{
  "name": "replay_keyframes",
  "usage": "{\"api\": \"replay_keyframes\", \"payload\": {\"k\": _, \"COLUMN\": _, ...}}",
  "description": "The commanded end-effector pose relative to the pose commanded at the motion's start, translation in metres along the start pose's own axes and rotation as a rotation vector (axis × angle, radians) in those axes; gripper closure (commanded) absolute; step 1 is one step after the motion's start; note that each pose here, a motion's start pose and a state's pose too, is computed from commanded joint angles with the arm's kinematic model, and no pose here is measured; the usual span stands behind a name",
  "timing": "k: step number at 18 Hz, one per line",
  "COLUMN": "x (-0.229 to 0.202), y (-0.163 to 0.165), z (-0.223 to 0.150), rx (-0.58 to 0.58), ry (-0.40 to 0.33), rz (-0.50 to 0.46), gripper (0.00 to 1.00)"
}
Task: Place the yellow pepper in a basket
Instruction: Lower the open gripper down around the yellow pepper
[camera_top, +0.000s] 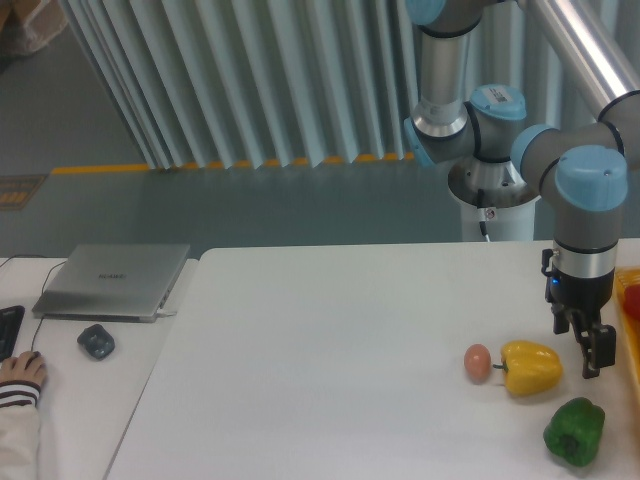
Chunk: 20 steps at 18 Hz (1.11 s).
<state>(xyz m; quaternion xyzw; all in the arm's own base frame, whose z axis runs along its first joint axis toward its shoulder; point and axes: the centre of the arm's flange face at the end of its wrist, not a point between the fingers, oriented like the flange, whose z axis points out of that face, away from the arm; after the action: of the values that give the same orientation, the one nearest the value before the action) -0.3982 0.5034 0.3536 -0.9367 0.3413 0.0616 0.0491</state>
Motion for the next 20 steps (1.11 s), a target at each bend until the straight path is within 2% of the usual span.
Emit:
{"api": "replay_keyframes", "payload": {"k": 4, "x": 0.001, "y": -0.006, "z": 0.001, "rx": 0.003, "ry": 0.002, "rz": -0.022, "gripper": 0.0}}
{"api": "replay_keyframes", "payload": {"k": 9, "x": 0.018, "y": -0.01, "z": 0.019, "rx": 0.008, "ry": 0.041, "rz": -0.016, "gripper": 0.0}}
{"api": "replay_keyframes", "payload": {"k": 20, "x": 0.027, "y": -0.014, "z": 0.033, "rx": 0.024, "ry": 0.057, "rz": -0.014, "gripper": 0.0}}
